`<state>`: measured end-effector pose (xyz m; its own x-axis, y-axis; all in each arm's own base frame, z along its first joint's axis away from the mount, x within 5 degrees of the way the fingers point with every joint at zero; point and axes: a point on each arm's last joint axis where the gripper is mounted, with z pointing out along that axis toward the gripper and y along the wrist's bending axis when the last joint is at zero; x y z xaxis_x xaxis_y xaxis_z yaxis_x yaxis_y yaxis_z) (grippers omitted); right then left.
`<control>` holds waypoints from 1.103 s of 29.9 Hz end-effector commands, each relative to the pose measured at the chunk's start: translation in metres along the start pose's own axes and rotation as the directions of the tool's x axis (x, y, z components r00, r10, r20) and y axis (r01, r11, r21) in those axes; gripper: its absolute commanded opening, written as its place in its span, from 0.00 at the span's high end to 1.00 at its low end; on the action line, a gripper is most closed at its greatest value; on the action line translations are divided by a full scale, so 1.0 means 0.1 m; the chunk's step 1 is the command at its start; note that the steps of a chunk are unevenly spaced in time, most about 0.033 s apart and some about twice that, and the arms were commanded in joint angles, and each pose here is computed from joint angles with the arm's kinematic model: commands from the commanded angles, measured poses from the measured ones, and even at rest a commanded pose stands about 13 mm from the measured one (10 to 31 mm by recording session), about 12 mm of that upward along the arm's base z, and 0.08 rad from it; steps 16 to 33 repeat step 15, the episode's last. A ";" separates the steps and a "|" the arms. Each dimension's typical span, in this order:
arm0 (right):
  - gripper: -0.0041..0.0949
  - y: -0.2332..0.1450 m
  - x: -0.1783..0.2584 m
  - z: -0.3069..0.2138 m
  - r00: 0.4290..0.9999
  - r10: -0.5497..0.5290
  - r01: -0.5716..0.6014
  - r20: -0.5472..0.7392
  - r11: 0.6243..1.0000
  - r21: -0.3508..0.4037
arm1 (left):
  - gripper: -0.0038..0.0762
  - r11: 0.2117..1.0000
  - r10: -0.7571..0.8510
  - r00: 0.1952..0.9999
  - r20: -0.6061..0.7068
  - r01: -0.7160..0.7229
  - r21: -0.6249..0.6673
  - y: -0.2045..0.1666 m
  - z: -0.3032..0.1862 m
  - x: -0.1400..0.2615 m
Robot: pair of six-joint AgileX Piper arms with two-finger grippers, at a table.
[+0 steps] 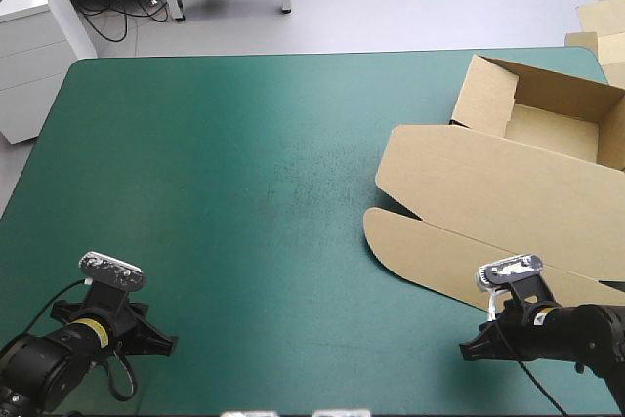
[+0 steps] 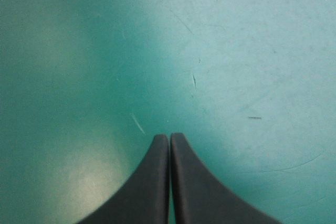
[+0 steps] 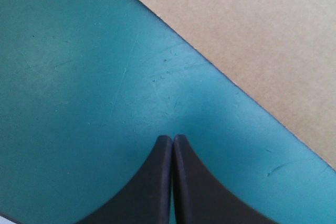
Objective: Fold the box
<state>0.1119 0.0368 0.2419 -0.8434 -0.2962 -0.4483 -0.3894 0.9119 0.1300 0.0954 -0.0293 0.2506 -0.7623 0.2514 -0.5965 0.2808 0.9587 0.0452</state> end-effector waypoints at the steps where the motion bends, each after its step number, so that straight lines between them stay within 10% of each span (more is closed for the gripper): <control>1: 0.98 0.02 -0.08 -0.05 0.997 0.010 -0.009 0.071 1.000 -0.007 | 0.96 1.000 -0.001 0.997 0.075 0.000 0.011 -0.01 -0.05 -0.10; 33: 0.98 0.01 -0.08 -0.05 0.997 0.007 -0.007 0.082 1.000 -0.003 | 0.96 1.000 0.000 0.997 0.076 -0.001 0.008 -0.01 -0.05 -0.10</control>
